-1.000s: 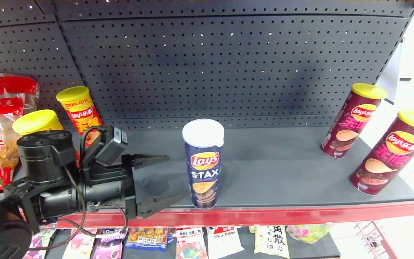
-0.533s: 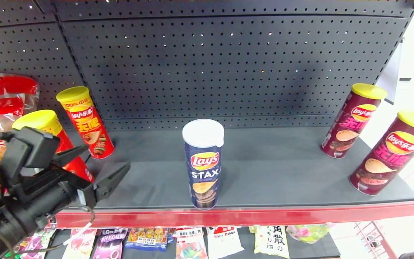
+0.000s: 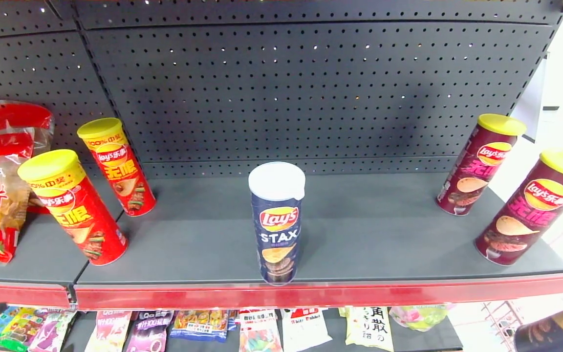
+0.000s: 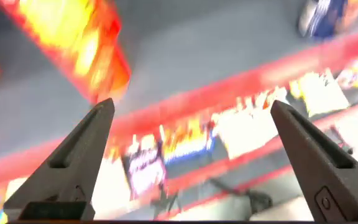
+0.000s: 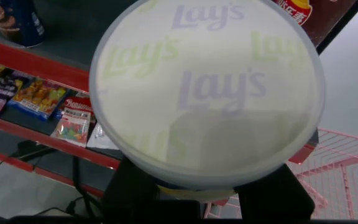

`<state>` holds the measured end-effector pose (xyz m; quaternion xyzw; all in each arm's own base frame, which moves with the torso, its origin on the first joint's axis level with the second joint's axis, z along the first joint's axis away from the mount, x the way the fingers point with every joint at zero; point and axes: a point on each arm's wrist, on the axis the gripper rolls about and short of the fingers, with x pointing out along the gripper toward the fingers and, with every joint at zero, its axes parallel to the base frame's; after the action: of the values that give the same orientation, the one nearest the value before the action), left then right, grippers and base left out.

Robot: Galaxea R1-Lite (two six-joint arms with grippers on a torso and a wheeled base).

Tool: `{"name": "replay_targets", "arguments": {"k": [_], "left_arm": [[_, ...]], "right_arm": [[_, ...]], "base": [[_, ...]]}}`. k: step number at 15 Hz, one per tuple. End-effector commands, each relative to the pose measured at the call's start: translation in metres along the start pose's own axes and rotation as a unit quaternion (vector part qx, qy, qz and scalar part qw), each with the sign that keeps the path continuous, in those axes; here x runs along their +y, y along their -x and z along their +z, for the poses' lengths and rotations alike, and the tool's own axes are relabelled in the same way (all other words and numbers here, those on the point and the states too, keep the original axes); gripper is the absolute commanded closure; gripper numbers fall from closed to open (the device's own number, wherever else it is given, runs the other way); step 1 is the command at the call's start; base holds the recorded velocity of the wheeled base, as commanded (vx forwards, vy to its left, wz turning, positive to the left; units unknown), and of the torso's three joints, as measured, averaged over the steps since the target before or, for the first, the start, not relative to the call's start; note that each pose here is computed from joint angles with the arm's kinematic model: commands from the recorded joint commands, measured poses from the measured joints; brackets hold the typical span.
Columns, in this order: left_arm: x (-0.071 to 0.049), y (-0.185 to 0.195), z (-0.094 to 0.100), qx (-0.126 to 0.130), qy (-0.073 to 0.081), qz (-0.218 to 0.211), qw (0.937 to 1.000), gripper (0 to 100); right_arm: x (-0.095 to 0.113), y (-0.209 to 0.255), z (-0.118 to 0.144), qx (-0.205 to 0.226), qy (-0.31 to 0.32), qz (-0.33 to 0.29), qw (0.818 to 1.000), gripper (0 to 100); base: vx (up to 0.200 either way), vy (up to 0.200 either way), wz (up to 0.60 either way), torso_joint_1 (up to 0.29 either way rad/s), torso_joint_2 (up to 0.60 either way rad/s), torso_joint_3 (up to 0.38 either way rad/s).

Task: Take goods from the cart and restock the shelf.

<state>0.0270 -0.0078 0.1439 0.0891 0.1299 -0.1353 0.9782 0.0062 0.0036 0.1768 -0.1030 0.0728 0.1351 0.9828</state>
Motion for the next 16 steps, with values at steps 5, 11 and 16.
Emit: {"name": "replay_targets", "arguments": {"k": [5,11,16], "left_arm": [[0.002,0.058,-0.051,-0.076,0.053,0.121,0.9883,0],[-0.001,0.055,-0.058,-0.078,0.052,0.097,0.9908,0],[-0.002,0.051,-0.064,-0.070,0.051,0.097,0.9915,0]], "right_arm": [[-0.001,-0.012,0.004,0.019,-0.003,0.033,0.999,100],[-0.008,-0.070,0.063,0.027,0.005,0.137,0.990,100],[0.010,-0.161,0.103,0.018,0.012,0.211,0.977,100]], "base": [[0.000,0.000,0.00,0.000,0.00,0.000],[0.000,0.000,0.00,0.000,0.00,0.000],[0.000,0.000,0.00,0.000,0.00,0.000]]}}
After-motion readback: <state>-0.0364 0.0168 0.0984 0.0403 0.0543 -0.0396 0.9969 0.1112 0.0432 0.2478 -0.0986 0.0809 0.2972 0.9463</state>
